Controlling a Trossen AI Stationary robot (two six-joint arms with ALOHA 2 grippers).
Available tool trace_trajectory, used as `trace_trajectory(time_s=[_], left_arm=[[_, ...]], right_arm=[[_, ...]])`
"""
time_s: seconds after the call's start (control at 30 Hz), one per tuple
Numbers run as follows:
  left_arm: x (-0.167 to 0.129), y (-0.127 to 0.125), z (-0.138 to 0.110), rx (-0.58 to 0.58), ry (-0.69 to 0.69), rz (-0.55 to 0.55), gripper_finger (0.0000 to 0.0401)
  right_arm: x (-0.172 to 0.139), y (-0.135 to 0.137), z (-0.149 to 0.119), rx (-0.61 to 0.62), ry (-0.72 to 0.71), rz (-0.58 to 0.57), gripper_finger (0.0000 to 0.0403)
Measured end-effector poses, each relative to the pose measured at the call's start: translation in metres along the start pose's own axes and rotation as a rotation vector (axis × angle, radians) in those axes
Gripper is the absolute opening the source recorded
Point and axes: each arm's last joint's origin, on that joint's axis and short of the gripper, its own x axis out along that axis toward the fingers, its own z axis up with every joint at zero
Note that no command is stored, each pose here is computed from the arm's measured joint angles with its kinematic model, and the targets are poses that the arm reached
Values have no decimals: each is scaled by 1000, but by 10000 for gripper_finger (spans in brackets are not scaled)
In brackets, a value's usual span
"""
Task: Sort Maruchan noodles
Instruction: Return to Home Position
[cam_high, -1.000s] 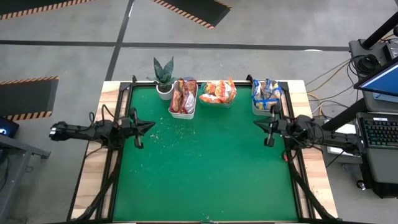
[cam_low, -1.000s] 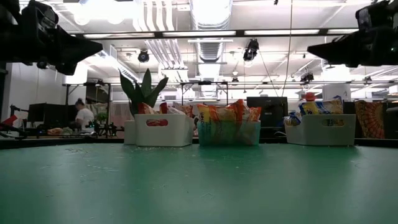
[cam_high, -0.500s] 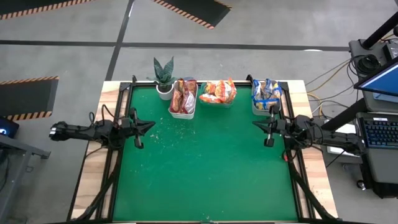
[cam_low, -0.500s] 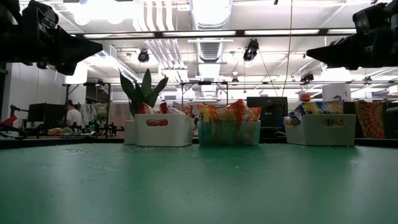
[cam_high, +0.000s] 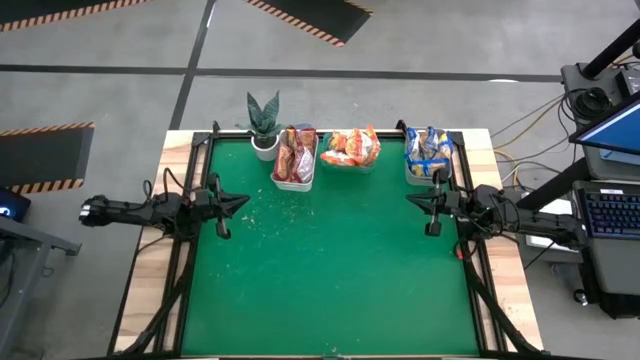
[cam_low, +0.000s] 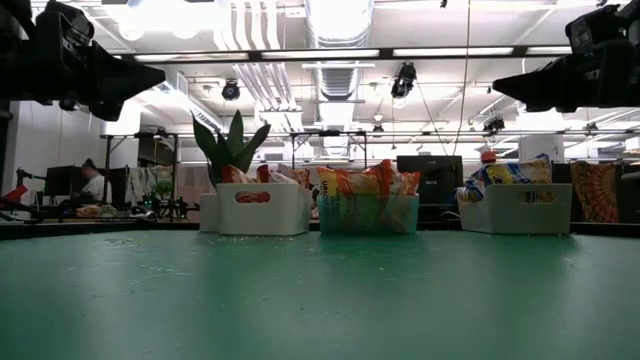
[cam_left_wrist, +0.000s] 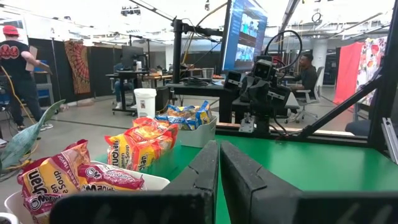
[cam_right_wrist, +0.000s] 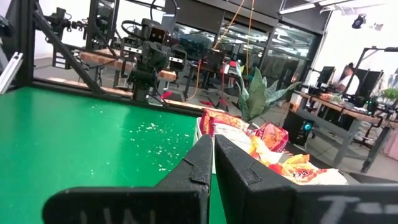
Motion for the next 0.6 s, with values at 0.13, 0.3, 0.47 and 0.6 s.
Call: trace_trajectory(time_s=[0.13, 0.3, 0.47, 0.6], left_arm=[[0, 0, 0, 0, 0, 0, 0], [0, 0, 0, 0, 0, 0, 0], [0, 0, 0, 0, 0, 0, 0], [0, 0, 0, 0, 0, 0, 0]], right_arm=[[0, 0, 0, 23, 0, 0, 9], [0, 0, 0, 30, 0, 0, 9], [0, 0, 0, 30, 0, 0, 9], [0, 0, 0, 30, 0, 0, 9]])
